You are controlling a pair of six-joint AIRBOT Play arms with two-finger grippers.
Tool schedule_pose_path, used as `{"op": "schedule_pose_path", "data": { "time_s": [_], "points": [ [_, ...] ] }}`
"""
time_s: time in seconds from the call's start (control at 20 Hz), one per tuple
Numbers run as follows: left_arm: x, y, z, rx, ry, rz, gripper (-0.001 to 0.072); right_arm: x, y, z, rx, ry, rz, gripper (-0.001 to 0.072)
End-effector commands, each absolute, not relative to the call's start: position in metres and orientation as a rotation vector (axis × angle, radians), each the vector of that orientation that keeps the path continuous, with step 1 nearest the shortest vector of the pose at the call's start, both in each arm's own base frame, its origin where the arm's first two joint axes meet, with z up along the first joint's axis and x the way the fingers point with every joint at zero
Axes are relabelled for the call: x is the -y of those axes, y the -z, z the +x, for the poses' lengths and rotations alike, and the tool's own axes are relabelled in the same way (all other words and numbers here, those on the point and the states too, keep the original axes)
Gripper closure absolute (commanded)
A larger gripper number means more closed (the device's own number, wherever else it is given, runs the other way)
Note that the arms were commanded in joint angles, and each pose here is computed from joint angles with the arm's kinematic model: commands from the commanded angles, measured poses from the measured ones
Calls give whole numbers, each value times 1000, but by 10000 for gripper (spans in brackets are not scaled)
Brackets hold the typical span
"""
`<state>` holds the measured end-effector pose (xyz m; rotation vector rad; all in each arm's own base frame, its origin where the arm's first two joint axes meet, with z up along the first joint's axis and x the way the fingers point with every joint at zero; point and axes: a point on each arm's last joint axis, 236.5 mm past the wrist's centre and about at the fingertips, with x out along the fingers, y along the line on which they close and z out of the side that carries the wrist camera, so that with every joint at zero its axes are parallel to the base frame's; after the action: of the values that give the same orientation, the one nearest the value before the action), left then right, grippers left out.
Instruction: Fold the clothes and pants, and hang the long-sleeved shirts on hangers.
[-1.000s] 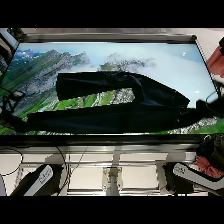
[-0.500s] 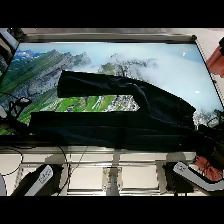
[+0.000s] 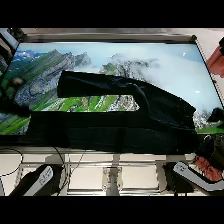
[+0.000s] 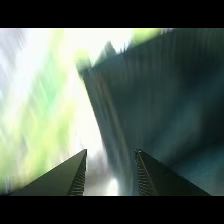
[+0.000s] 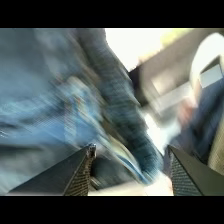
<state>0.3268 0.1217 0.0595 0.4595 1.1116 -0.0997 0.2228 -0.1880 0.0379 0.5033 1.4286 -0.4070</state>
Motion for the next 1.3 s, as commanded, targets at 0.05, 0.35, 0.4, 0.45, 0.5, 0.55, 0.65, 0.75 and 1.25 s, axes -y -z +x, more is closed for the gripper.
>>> {"op": "schedule_pose_path", "data": {
  "time_s": [0.05,0.35,0.4,0.45,0.5,0.55,0.65,0.75,1.25],
  "points": [
    [-54,-135,424,-780,262,148,337,173,-80,297,-1139,266,577,191],
    [-25,-74,534,-907,374,-339,209,138,-70,325,-1171,159,520,192],
    [-25,-58,546,-927,368,-359,160,132,-69,330,-1174,141,506,192],
    [-24,-43,556,-937,367,-366,154,126,-68,334,-1175,126,495,192],
    [-26,-30,566,-944,348,-393,154,121,-68,338,-1171,115,483,192],
    [-28,-17,572,-959,327,-430,154,116,-69,342,-1165,104,471,193],
    [-27,12,571,-1027,314,-495,154,110,-70,349,-1152,93,456,193],
    [-34,40,559,-1121,275,-483,154,107,-71,354,-1138,87,444,194],
    [-50,81,543,-1245,188,-392,155,105,-71,355,-1139,95,456,195]
  ]
}}
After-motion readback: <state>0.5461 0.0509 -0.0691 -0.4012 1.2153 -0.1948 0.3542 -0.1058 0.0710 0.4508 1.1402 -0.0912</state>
